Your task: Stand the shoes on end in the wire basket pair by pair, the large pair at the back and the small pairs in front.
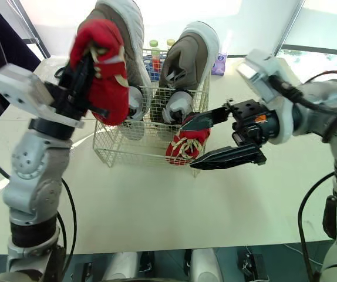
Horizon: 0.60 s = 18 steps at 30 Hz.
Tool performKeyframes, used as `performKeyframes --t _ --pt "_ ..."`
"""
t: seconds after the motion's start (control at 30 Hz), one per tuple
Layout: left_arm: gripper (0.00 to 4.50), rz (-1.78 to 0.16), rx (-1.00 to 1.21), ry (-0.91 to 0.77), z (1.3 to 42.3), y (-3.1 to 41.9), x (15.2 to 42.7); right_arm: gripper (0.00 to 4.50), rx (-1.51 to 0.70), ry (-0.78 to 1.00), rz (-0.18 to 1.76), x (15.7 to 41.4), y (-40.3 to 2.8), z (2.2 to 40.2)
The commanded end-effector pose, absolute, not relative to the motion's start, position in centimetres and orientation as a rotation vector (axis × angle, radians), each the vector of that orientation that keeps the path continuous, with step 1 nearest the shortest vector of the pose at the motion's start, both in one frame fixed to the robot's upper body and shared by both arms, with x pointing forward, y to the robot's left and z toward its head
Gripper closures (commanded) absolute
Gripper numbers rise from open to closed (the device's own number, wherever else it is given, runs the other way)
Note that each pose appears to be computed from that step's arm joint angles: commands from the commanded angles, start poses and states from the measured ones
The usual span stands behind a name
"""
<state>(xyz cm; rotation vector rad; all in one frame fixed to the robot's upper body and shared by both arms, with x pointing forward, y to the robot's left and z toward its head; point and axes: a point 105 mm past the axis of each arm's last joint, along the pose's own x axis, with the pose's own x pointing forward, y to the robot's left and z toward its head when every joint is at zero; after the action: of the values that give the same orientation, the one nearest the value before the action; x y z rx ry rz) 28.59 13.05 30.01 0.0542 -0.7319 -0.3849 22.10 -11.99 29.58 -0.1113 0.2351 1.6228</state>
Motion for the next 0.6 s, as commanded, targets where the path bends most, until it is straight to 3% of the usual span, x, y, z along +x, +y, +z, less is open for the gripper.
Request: performKeyframes --t 0.03,0.4,0.6 --pt "4.47 -0.362 0.092 -0.796 29.6 13.1 27.9 0.00 -0.062 0.269 1.544 20.7 -12.8 28.9" --pt "4.47 -0.338 0.141 -0.743 24.5 12.6 28.7 0.00 0.085 0.274 1.487 21.1 -13.2 29.1" --pt "4.47 -0.341 0.158 -0.820 25.2 11.2 29.1 0.00 0.104 0.260 1.488 21.5 -12.9 29.5"
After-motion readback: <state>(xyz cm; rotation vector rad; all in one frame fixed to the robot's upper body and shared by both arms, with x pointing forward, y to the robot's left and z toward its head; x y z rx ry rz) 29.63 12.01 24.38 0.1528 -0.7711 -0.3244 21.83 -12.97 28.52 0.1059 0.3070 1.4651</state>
